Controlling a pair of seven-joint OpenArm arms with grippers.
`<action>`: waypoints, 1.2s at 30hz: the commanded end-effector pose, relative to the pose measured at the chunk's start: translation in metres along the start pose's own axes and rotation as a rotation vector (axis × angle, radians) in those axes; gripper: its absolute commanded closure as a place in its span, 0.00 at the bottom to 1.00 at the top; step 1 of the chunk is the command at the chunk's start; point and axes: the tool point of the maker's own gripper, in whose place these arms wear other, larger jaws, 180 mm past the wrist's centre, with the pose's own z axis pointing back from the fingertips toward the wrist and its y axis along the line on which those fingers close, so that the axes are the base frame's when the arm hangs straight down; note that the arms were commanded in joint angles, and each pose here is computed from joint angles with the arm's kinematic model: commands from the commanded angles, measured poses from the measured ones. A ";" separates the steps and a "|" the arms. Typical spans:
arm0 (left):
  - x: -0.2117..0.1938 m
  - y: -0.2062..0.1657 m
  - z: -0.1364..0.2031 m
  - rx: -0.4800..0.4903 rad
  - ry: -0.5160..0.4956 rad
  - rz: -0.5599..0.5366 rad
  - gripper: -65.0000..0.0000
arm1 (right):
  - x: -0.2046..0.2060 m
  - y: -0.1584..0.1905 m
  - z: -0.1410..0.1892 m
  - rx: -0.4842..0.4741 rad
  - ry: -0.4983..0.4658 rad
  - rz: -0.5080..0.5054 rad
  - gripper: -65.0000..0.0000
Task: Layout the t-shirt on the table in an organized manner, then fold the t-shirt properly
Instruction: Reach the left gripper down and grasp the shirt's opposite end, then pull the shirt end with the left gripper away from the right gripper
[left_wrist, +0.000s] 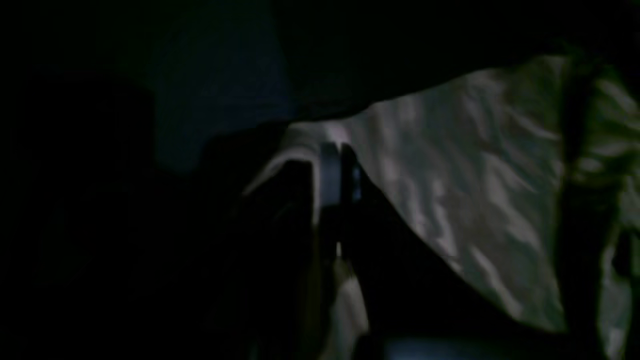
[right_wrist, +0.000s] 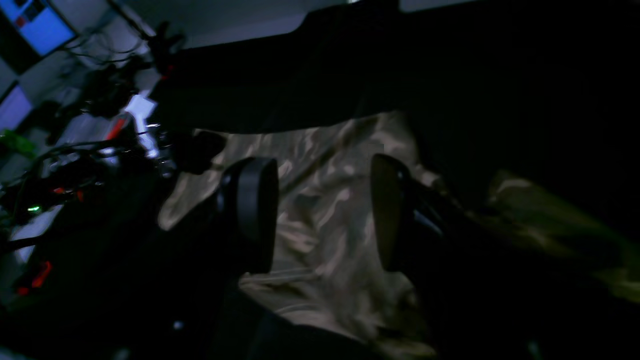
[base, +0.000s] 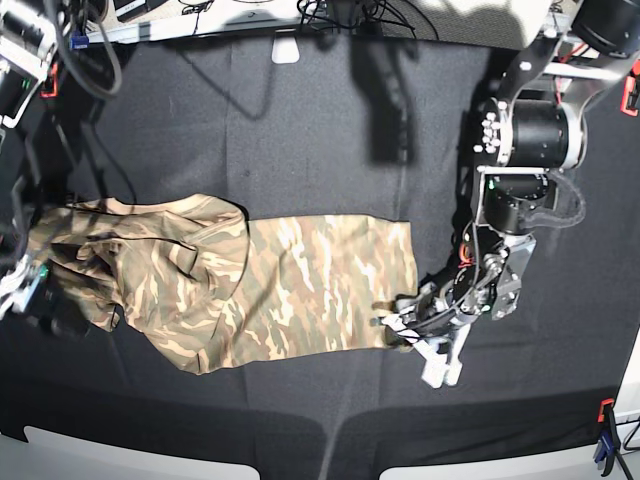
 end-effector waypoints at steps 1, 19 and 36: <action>0.041 -0.011 0.000 -0.033 -0.089 -0.026 1.00 | 0.029 -0.002 0.007 -0.017 -0.072 0.047 0.55; 0.271 -0.004 0.070 0.117 -0.285 -0.396 1.00 | 0.002 -0.075 0.023 -0.420 0.147 0.195 0.55; 0.328 0.075 0.166 0.295 -0.394 -0.372 1.00 | -0.036 -0.017 -0.041 -0.211 0.126 0.097 0.55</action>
